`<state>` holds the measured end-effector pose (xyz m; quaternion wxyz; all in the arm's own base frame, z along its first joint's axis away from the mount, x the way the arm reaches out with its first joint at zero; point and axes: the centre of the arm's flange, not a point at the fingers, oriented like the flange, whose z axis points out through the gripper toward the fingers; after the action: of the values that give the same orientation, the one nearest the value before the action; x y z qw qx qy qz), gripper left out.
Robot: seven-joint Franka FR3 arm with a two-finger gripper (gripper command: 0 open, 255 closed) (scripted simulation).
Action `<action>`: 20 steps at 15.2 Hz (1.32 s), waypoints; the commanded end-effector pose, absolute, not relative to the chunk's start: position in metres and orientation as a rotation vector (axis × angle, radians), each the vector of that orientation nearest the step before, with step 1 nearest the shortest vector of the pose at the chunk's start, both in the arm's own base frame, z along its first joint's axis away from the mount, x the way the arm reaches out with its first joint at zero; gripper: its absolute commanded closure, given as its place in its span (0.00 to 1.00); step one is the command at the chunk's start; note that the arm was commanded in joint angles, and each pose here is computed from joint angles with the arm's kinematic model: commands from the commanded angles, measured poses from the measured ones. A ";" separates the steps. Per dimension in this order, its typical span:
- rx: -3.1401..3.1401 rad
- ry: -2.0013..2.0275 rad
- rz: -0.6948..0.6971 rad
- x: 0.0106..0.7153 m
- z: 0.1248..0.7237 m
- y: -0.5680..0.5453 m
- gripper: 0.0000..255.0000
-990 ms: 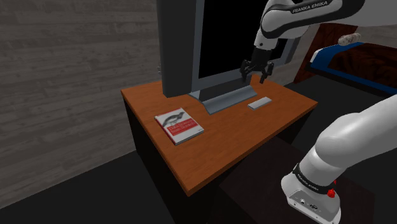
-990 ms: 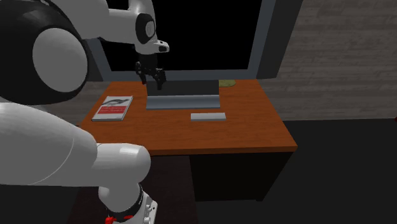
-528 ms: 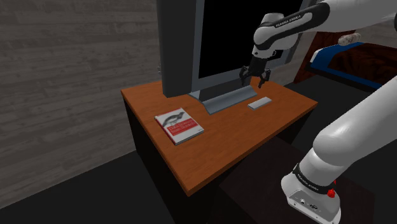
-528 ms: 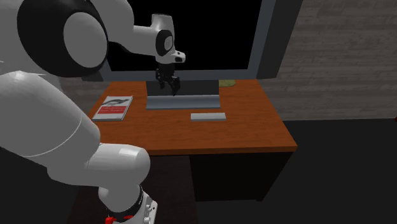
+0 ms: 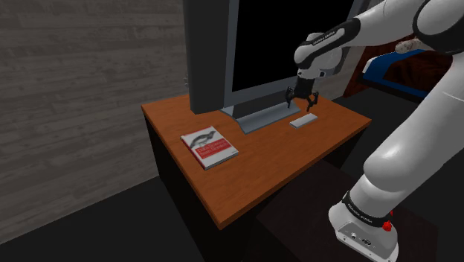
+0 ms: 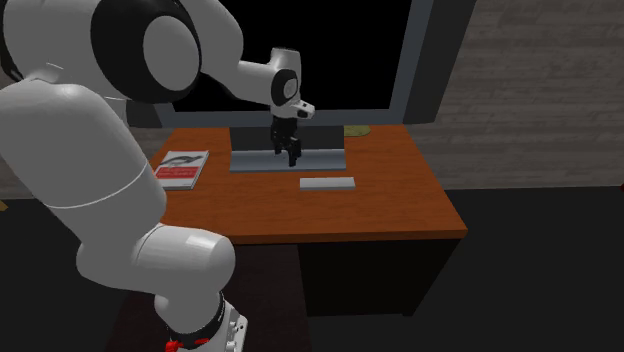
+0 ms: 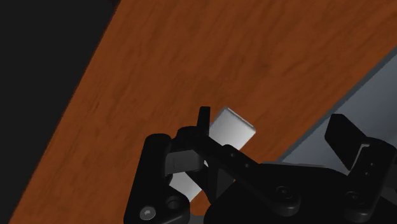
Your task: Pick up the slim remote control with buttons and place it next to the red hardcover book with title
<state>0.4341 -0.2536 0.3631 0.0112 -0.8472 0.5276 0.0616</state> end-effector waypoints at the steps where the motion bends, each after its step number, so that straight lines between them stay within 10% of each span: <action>1: -2.591 1.758 0.026 0.445 0.350 -0.288 0.00; 20: -2.294 2.175 0.010 0.422 0.233 -0.396 0.00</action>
<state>0.4221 -0.3975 0.2378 -0.0096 -0.7256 0.6880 0.0033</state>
